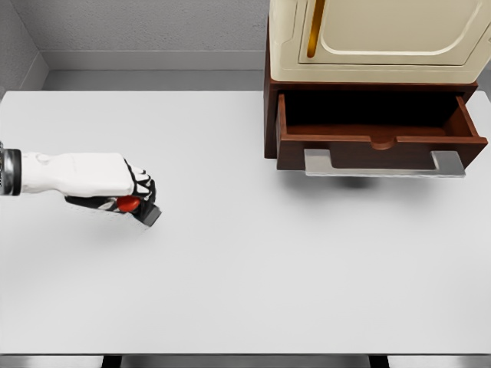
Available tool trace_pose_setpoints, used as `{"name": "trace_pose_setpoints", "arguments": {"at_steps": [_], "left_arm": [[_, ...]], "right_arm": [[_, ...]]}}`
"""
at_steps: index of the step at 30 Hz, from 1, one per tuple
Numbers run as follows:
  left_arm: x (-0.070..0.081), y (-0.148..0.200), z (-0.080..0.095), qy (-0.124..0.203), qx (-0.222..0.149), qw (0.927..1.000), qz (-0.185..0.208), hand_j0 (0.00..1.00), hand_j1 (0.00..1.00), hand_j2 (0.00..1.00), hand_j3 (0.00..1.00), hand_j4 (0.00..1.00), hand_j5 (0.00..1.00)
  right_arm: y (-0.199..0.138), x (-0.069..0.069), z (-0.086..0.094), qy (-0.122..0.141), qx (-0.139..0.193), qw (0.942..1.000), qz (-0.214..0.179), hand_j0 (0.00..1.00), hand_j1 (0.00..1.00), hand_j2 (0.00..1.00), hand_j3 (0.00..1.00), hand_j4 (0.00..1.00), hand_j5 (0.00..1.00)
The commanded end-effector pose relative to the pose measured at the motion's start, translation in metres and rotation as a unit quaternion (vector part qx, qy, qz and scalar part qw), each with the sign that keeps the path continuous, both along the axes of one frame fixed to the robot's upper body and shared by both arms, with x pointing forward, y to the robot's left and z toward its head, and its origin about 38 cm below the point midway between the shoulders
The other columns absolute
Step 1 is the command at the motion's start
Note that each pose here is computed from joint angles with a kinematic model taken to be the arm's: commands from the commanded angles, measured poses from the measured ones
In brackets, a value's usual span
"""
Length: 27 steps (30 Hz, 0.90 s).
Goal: Put the switch into the drawer with left arm, and close the drawer with right arm
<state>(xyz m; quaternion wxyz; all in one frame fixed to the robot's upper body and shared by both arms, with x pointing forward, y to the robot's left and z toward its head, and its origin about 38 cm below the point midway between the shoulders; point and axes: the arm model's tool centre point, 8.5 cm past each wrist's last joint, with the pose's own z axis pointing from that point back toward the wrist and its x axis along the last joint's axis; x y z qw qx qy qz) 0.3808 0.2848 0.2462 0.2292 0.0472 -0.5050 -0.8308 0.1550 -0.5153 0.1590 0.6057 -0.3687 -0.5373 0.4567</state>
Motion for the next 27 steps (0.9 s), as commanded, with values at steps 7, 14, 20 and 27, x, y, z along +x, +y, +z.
{"name": "trace_pose_setpoints", "arguments": {"at_steps": [7, 14, 20, 27], "left_arm": [[0.011, -0.039, 0.019, -0.018, -0.052, 0.9979, -0.035, 0.34, 0.34, 0.34, 0.34, 0.34, 0.34], [0.016, -0.065, 0.032, -0.035, -0.076, 0.9945, -0.062, 0.34, 0.34, 0.34, 0.34, 0.34, 0.34], [0.02, -0.077, 0.049, -0.055, -0.085, 0.992, -0.076, 0.34, 0.34, 0.34, 0.34, 0.34, 0.34], [0.022, -0.102, 0.06, -0.063, -0.111, 0.9867, -0.1, 0.34, 0.34, 0.34, 0.34, 0.34, 0.34]], "right_arm": [[0.003, 0.011, 0.019, -0.056, 0.052, 0.9966, 0.03, 1.0, 1.0, 1.0, 1.0, 1.0, 1.0], [0.032, 0.06, 0.023, -0.049, 0.045, 0.9911, 0.115, 0.94, 0.94, 0.94, 0.94, 0.94, 0.94], [0.043, 0.073, 0.022, -0.039, 0.042, 0.9879, 0.144, 0.99, 0.99, 0.99, 0.99, 0.99, 0.99], [0.062, 0.091, 0.021, -0.03, 0.042, 0.9812, 0.186, 0.58, 0.58, 0.58, 0.58, 0.58, 0.58]]}}
